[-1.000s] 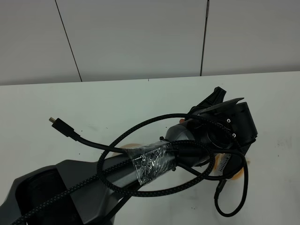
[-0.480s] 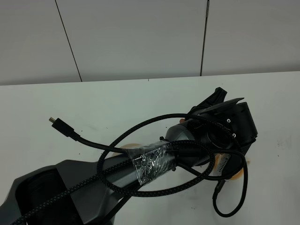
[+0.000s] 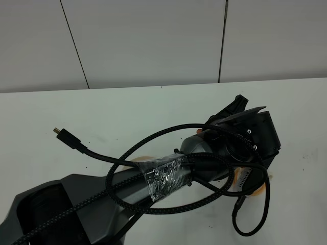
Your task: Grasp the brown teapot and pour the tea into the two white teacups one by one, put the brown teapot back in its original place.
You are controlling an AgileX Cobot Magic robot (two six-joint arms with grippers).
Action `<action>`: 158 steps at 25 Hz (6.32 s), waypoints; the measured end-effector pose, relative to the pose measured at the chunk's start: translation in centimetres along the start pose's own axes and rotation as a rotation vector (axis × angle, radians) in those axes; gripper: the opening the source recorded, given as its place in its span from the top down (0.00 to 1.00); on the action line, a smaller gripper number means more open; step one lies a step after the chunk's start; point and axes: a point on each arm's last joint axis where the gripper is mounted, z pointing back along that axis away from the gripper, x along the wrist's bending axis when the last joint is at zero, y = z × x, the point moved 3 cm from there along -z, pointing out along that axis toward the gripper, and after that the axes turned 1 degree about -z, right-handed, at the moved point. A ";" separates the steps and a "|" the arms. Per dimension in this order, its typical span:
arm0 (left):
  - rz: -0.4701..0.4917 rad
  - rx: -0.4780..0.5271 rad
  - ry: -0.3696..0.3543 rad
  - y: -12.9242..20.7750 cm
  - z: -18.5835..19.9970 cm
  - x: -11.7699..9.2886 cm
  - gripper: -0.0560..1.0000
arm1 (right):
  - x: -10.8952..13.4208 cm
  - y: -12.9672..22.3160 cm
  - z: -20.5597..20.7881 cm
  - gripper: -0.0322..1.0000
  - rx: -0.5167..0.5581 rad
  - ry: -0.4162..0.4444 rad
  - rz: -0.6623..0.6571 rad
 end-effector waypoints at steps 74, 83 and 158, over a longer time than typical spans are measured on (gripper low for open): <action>-0.071 -0.007 -0.086 -1.0 -0.1 0.8 0.79 | 0.0 0.0 0.0 0.71 0.000 0.000 0.001; -0.116 -0.009 -0.094 -1.1 -0.1 0.9 0.79 | 0.0 0.0 0.0 0.71 0.000 0.000 0.001; -0.274 0.005 -0.182 -1.1 0.1 1.9 0.79 | 0.0 0.0 0.0 0.71 0.000 0.000 0.000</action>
